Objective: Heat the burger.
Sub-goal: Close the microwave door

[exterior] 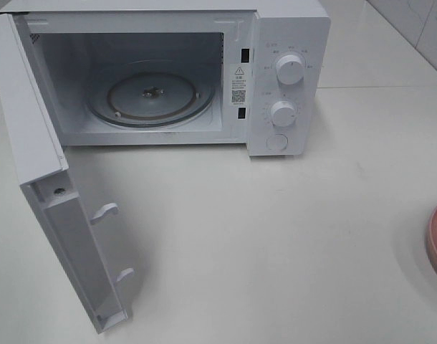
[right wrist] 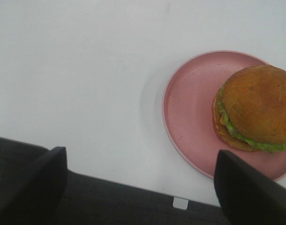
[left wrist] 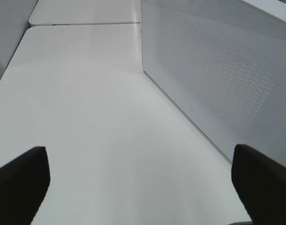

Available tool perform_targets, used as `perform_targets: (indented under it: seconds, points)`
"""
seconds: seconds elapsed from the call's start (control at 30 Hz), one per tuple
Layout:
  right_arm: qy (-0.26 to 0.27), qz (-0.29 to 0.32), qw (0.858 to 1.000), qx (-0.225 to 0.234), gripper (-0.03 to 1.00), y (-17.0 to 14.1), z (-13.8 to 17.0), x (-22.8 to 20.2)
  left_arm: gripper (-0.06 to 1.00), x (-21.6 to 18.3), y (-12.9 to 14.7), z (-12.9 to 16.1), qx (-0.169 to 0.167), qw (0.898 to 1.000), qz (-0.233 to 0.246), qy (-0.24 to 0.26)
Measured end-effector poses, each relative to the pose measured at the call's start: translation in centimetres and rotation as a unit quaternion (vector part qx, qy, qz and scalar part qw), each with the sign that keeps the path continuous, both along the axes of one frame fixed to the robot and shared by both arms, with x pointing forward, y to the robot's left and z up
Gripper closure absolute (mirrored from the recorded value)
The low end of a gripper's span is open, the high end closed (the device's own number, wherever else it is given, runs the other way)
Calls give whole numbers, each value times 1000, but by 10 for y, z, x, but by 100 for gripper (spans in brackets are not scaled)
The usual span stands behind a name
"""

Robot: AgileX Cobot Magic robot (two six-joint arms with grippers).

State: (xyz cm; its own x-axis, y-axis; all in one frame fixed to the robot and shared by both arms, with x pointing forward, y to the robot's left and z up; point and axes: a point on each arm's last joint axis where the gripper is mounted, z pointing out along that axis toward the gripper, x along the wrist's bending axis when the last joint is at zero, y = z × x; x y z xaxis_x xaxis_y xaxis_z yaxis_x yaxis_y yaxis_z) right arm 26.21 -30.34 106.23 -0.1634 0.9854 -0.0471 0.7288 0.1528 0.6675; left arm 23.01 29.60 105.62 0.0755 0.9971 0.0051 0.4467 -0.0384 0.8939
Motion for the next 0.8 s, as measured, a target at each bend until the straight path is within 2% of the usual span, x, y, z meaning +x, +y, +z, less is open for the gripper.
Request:
perform_targets:
  seconds: [0.1, 0.17, 0.2, 0.27, 0.37, 0.53, 0.8]
  points:
    - [-25, -5, 1000, 10, 16, 0, -3, -9, -3, 0, 0, 0, 0, 1000, 0, 0]
    - [-65, -17, 997, 25, 18, 2, -4, -21, -3, 0, 0, 0, 0, 1000, 0, 0]
    - [-65, -17, 997, 25, 18, 2, -4, -21, -3, 0, 0, 0, 0, 1000, 0, 0]
    - [-104, -37, 994, 27, 19, 2, -3, -31, -3, 0, 0, 0, 0, 1000, 0, 0]
    - [-135, -60, 989, 29, 20, 2, -3, -40, -3, 0, 0, 0, 0, 1000, 0, 0]
    - [-137, -98, 985, 24, 20, 4, -11, -39, -3, 0, 0, 0, 0, 1000, 0, 0]
    - [-164, -104, 980, 37, 20, 4, -14, -30, -3, 0, 0, 0, 0, 1000, 0, 0]
